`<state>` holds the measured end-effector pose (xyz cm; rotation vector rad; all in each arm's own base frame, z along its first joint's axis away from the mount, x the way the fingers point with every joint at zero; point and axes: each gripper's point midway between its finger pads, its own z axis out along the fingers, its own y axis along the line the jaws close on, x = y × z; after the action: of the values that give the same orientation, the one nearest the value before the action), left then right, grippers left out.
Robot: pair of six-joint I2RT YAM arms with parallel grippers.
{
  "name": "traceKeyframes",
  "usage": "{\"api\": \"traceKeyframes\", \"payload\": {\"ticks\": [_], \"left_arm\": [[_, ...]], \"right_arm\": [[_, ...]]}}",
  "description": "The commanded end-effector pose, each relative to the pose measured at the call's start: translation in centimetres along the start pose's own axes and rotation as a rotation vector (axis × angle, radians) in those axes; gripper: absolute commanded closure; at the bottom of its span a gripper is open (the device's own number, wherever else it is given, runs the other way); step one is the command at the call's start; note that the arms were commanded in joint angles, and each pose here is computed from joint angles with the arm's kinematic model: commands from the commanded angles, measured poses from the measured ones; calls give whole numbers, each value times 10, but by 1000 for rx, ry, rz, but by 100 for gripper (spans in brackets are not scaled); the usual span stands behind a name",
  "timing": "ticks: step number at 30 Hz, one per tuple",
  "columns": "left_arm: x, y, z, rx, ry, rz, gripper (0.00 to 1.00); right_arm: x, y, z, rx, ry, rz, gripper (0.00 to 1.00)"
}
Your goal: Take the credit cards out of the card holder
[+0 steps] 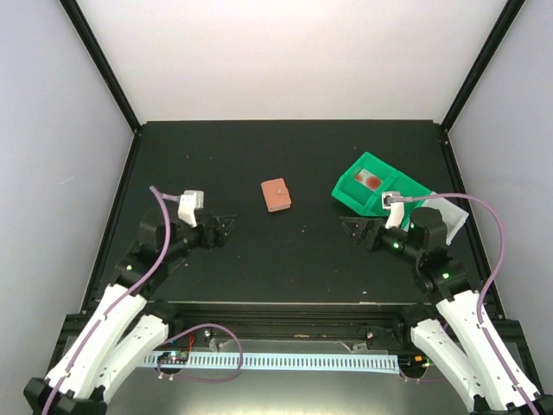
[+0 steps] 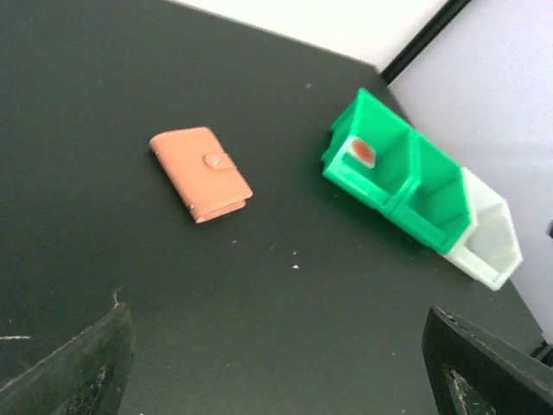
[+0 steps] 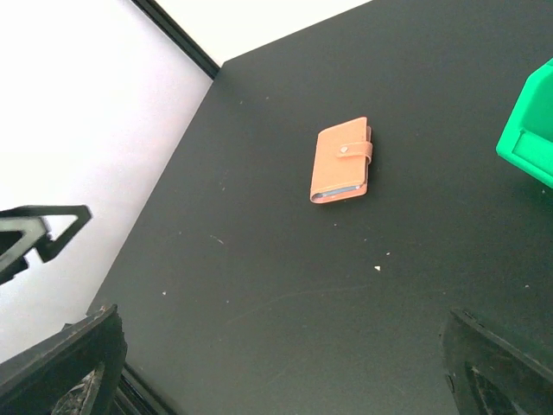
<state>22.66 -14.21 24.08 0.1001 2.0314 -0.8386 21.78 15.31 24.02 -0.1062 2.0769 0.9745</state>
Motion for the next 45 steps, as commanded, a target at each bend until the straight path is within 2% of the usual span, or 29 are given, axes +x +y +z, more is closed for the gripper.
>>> {"api": "traceKeyframes", "payload": {"ticks": [1,5,10,13,17,20,30,45], "left_arm": [[-10,9,27,-40,21,-90,11],[-26,-3,59,8,83,-126,27],[-36,9,103,-17,111,-189,46],[-35,16,131,-13,129,-235,50],[-13,31,178,3,221,-310,56],[-3,40,202,2,272,-346,57],[29,78,251,-57,323,-428,55],[64,116,281,-131,352,-522,55]], "right_arm": [[1,-1,0,9,4,-20,0],[1,-6,-1,38,2,-20,0],[1,0,-4,27,18,-29,0],[1,2,-7,22,28,-33,0],[3,5,-9,9,28,-30,0],[3,6,-10,4,26,-30,0],[3,7,-11,-4,20,-18,0],[8,1,-9,18,39,-11,0]]}}
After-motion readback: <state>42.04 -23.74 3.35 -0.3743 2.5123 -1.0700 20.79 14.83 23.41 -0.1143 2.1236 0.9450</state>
